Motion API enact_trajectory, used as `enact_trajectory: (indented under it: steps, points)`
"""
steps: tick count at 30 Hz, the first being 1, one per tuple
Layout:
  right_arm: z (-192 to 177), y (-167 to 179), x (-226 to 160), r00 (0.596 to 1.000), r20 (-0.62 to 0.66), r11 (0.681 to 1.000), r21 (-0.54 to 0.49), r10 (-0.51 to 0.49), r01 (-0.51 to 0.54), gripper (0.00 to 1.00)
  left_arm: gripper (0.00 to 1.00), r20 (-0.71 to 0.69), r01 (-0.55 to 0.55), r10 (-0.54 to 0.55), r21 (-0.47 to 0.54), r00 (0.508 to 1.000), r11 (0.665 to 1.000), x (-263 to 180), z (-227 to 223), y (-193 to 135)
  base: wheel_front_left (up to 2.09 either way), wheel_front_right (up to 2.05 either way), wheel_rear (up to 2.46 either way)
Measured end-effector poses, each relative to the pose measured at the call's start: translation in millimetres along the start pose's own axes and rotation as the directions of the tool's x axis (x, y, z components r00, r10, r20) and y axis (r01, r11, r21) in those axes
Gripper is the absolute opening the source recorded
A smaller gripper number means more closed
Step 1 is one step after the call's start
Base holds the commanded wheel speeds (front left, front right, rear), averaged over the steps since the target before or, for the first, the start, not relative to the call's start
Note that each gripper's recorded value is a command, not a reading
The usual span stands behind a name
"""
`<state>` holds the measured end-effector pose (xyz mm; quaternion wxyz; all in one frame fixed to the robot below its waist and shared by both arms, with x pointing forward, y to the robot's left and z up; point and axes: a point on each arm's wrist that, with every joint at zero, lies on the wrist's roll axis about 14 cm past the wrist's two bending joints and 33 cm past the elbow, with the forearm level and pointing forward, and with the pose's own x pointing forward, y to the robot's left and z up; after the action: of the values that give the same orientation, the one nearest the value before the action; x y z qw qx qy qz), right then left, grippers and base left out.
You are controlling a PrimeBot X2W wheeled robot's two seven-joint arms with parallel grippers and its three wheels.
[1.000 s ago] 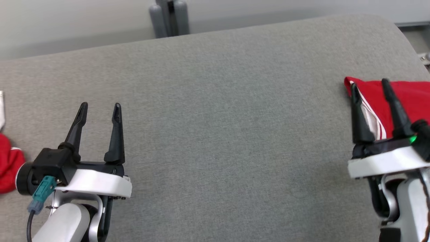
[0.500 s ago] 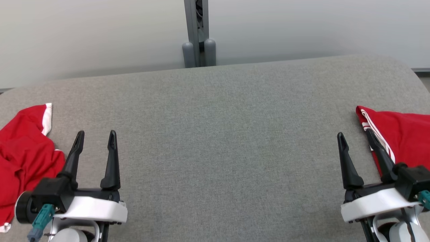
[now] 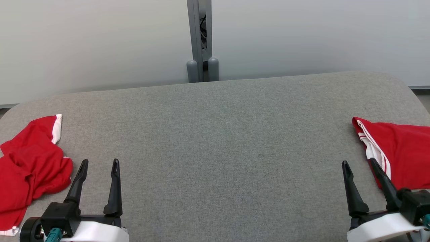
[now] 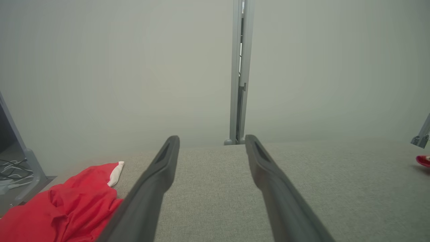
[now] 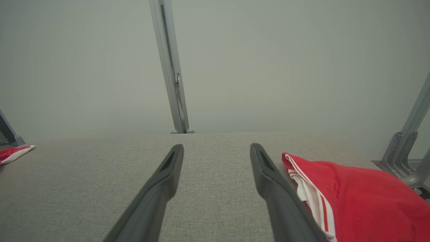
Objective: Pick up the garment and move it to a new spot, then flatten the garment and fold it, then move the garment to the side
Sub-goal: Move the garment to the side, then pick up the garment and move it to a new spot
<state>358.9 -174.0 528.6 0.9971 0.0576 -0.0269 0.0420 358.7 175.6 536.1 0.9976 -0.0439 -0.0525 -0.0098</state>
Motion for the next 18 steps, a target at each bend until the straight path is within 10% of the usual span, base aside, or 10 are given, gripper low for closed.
enact_trajectory:
  steps: [18]
  points:
    - [0.5,-1.4,-9.1,1.000,-0.003,1.000,0.017,-0.007,0.007,1.00,1.00,-0.017,0.004,-0.004,0.000,1.000,1.000,-5.5,-0.4,-3.0,0.00,0.00,0.00]
